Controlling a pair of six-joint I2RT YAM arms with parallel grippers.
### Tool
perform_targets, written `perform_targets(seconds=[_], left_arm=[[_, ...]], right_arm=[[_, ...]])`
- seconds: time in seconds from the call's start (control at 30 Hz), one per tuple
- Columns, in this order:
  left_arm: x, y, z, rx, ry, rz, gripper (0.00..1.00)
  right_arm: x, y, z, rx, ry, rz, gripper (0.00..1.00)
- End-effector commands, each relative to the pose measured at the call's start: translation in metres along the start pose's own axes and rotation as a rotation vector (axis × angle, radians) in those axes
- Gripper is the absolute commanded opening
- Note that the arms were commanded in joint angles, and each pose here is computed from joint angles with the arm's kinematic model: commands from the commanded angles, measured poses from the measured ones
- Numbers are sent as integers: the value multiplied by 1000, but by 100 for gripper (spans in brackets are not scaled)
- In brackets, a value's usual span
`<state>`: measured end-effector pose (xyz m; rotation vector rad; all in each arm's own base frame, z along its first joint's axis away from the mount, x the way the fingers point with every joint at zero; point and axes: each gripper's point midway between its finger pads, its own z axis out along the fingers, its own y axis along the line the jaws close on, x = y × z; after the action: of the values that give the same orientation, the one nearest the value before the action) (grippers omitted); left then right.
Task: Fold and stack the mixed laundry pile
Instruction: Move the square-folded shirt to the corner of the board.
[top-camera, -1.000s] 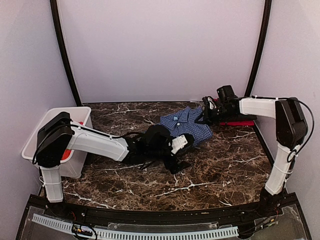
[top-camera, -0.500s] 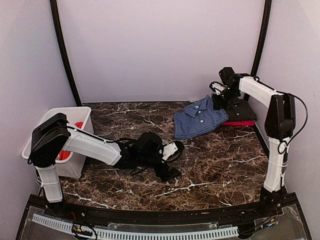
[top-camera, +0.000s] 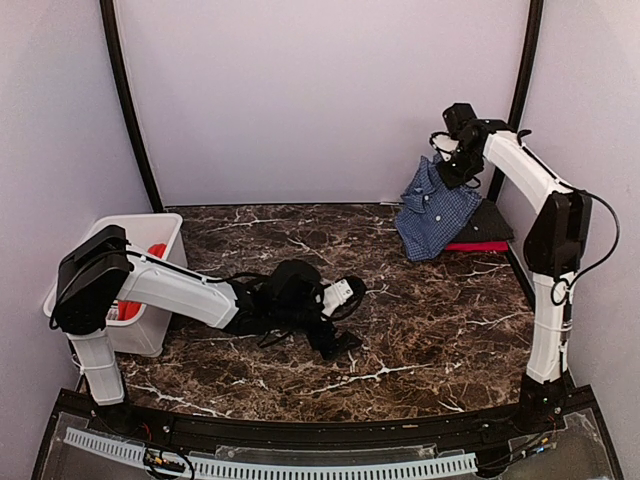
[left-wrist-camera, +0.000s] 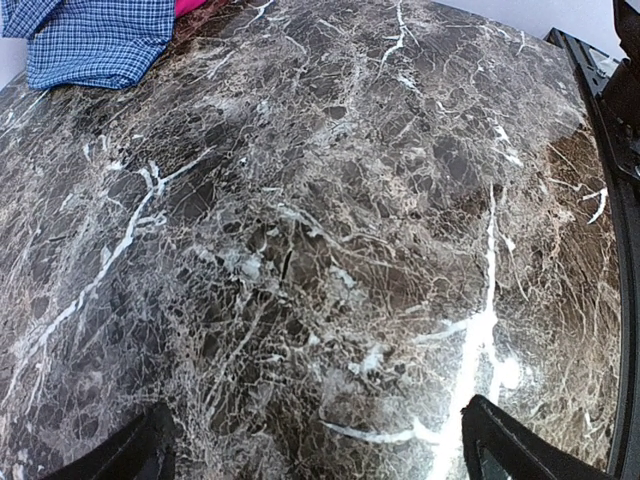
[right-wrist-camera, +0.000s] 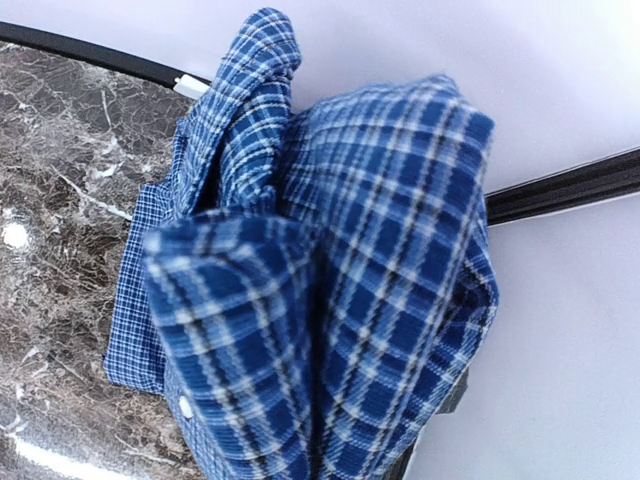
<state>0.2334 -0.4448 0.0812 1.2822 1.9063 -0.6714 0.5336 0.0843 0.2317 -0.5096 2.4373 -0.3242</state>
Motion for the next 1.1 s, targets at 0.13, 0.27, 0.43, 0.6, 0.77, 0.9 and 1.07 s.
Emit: perform_targets(seconds=[0.13, 0.27, 0.43, 0.6, 0.77, 0.9, 1.07], left_arm=[[-9, 5, -11, -8, -17, 1, 99], [-6, 6, -8, -8, -7, -2, 99], [-4, 7, -7, -10, 2, -6, 99], [-3, 10, -7, -17, 9, -4, 99], [-1, 13, -4, -20, 17, -10, 99], [1, 15, -2, -22, 23, -15, 99], [4, 17, -2, -34, 37, -19, 99]], right_arm=[[-23, -33, -35, 111, -62, -14, 0], [-27, -39, -48, 121, -75, -2, 0], [-36, -46, -63, 137, -109, 26, 0], [-44, -52, -75, 146, -140, 46, 0], [-47, -59, -76, 173, -157, 40, 0], [-39, -67, -55, 166, -128, 63, 0], [-30, -88, -33, 197, -114, 98, 0]])
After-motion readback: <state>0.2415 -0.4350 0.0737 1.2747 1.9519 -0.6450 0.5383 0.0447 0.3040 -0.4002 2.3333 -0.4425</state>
